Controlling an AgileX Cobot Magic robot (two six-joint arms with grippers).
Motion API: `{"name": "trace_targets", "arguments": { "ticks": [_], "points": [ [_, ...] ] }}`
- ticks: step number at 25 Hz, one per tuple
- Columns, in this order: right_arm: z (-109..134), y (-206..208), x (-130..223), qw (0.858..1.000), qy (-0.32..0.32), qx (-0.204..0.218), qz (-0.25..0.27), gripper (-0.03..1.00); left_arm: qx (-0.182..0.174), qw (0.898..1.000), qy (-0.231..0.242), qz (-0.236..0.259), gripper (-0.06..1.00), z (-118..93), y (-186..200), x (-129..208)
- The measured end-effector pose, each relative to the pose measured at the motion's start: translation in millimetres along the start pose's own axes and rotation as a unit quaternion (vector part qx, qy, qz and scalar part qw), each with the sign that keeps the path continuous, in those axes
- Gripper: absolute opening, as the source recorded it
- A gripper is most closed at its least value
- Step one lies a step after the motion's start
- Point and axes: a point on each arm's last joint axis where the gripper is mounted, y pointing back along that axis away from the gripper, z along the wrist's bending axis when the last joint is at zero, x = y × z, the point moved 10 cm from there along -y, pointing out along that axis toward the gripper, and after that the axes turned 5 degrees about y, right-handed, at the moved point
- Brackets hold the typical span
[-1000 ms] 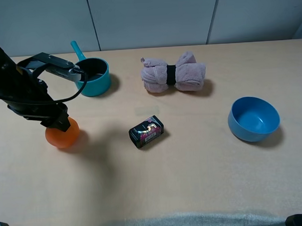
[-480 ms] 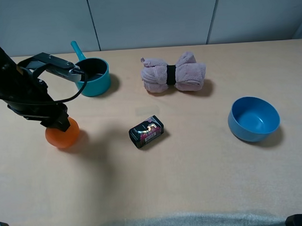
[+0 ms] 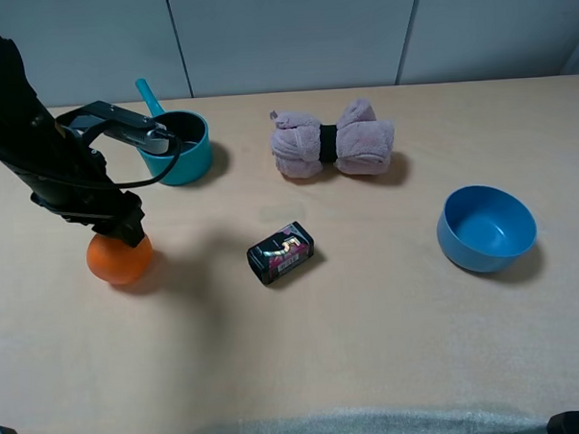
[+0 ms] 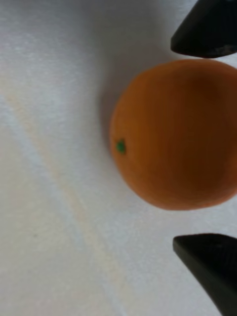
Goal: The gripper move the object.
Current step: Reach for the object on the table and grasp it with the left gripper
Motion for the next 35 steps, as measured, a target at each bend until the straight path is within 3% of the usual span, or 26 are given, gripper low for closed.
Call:
{"name": "trace_targets", "arguments": {
  "ticks": [11,35],
  "points": [
    [0.0,0.0,0.0,1.0,0.0,0.0,0.0,0.65,0.008,0.999,-0.027,0.037,0.79,-14.5,-17.3,7.4],
    [0.0,0.0,0.0,1.0,0.0,0.0,0.0,0.65,0.004,0.997,-0.039,0.068,0.8,-12.7,-25.2,15.5]
  ]
}}
